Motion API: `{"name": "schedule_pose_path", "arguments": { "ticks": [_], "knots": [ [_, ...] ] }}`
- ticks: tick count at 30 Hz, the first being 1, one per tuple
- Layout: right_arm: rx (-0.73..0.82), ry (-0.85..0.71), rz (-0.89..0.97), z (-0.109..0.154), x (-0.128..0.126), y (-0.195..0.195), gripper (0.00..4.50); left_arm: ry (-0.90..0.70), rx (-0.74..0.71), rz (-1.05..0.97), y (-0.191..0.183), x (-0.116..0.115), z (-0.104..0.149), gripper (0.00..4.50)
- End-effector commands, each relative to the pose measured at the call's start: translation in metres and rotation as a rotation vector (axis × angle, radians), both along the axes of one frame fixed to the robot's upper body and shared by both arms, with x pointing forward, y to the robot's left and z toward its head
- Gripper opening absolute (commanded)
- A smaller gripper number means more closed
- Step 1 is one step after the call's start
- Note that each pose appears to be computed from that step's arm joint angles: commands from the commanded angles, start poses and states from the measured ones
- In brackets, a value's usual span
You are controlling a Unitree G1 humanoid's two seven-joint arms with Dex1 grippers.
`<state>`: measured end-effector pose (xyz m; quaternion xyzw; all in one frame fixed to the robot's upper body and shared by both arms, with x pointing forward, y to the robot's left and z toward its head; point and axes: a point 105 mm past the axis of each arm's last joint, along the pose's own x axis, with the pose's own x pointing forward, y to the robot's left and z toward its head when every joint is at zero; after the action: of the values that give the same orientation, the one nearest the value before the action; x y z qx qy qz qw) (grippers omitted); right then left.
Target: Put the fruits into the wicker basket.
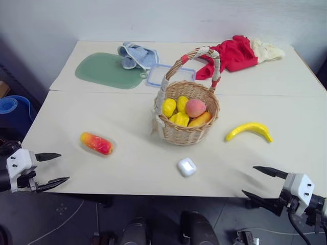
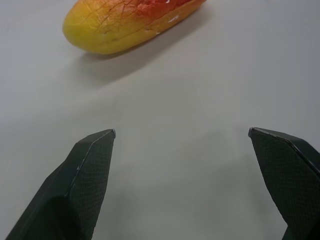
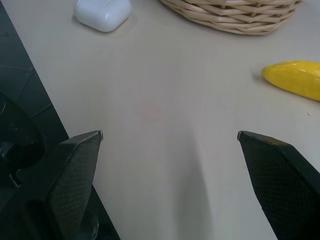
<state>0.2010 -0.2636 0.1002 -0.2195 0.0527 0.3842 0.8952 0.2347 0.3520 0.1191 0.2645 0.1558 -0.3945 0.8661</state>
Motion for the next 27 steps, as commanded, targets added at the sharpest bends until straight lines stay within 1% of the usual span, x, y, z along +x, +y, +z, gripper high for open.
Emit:
{"name": "schedule_pose_path", "arguments": {
  "ticks": [1, 4, 5, 7, 8, 10, 13, 16, 18, 20, 22, 24, 26, 27],
  "knots": [
    [0.018, -0.063, -0.049, 0.009, 0.007, -0.008, 4.47, -0.082, 0.015, -0.005, -0.002, 0.004, 0.016, 4.5],
    [0.021, -0.054, -0.02, 0.008, 0.01, -0.002, 4.47, -0.028, 0.017, -0.04, -0.01, 0.001, 0.011, 4.5],
    [0.023, -0.05, -0.01, 0.007, 0.011, 0.0, 4.47, -0.015, -0.005, -0.054, -0.014, 0.0, 0.013, 4.5],
    [0.024, -0.046, 0.004, 0.008, 0.012, 0.003, 4.47, -0.012, -0.035, -0.073, -0.02, 0.003, 0.019, 4.5],
    [0.025, -0.043, 0.011, 0.008, 0.013, 0.005, 4.47, 0.004, -0.08, -0.08, -0.024, 0.004, 0.024, 4.5],
    [0.019, -0.041, 0.026, 0.008, 0.014, 0.007, 4.47, 0.095, -0.133, -0.073, -0.027, 0.002, 0.027, 4.5],
    [0.001, -0.054, 0.032, 0.01, 0.016, 0.006, 4.47, 0.108, -0.18, -0.103, -0.035, 0.003, 0.04, 4.5],
    [-0.015, -0.072, 0.021, 0.011, 0.019, 0.005, 4.47, 0.091, -0.196, -0.236, -0.062, 0.0, 0.055, 4.5],
    [0.067, -0.059, 0.024, 0.015, 0.025, 0.019, 4.47, 0.087, -0.275, -0.343, -0.096, 0.0, 0.06, 4.5],
    [0.113, -0.025, 0.125, 0.019, 0.025, 0.049, 4.47, 0.123, -0.274, -0.475, -0.13, -0.009, 0.053, 4.5],
    [0.191, 0.042, 0.185, 0.024, 0.025, 0.083, 4.47, 0.112, -0.299, -0.545, -0.155, -0.013, 0.055, 4.5],
    [0.222, 0.099, 0.192, 0.025, 0.026, 0.111, 4.47, 0.08, -0.353, -0.549, -0.17, -0.01, 0.063, 4.5],
    [0.218, 0.128, 0.192, 0.022, 0.026, 0.129, 4.47, 0.068, -0.384, -0.534, -0.173, -0.007, 0.068, 4.5],
    [0.23, 0.119, 0.176, 0.019, 0.03, 0.141, 4.47, 0.08, -0.378, -0.533, -0.172, -0.01, 0.066, 4.5]
  ]
}}
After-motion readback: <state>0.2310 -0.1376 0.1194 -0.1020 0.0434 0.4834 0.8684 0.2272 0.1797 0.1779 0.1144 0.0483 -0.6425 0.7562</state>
